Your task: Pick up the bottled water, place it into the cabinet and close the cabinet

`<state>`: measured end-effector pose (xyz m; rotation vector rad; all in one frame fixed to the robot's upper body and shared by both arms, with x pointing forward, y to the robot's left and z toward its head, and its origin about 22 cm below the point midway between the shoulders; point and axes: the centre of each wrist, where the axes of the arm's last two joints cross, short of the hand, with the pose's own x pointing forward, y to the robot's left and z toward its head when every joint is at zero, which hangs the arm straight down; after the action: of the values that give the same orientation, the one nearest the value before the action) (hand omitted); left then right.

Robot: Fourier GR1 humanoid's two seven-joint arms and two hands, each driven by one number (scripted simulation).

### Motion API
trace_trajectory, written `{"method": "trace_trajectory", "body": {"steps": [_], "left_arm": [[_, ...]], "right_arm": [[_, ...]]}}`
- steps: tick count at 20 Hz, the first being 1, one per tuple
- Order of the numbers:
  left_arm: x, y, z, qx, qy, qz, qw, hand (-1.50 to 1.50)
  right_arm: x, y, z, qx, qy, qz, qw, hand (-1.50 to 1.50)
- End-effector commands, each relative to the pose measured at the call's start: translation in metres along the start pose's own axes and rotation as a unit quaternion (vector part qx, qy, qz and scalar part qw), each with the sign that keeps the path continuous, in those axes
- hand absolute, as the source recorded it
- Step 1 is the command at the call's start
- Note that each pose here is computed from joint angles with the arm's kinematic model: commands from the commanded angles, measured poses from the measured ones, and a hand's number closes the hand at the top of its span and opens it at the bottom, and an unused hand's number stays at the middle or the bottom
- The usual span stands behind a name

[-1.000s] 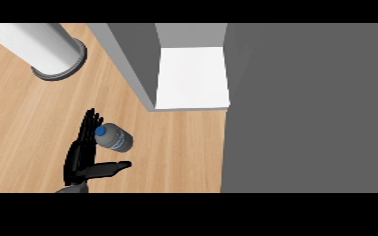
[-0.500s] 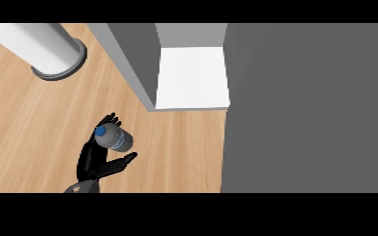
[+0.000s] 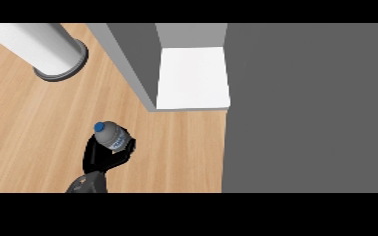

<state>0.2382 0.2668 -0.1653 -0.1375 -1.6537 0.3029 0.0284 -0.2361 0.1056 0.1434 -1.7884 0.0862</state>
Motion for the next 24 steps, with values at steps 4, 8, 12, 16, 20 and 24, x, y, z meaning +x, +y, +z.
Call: {"method": "trace_trajectory", "body": {"steps": [4,8,12,16,20,24], "left_arm": [[-0.007,-0.006,0.003,-0.007,-0.012,0.028,0.9995,1.50],[-0.022,-0.025,0.022,-0.009,-0.011,0.034,0.9993,1.50],[-0.015,-0.034,0.007,-0.035,-0.019,0.031,0.9987,1.50],[-0.011,-0.048,-0.005,-0.049,-0.015,0.055,0.9972,1.50],[0.004,-0.064,-0.025,-0.069,-0.002,0.056,0.9960,1.50],[0.012,-0.101,-0.035,-0.079,0.006,0.059,0.9951,1.50]], "right_arm": [[0.030,0.000,-0.001,-0.003,-0.014,-0.002,1.000,-1.50],[0.022,-0.003,-0.003,-0.004,-0.030,-0.006,1.000,-1.50],[0.025,-0.006,-0.002,0.002,-0.012,-0.004,1.000,-1.50],[0.028,0.011,0.001,-0.004,-0.015,-0.020,1.000,-1.50],[0.033,0.009,0.000,-0.001,-0.010,-0.015,1.000,-1.50],[0.007,0.006,-0.003,-0.005,-0.022,-0.029,0.999,-1.50]]}}
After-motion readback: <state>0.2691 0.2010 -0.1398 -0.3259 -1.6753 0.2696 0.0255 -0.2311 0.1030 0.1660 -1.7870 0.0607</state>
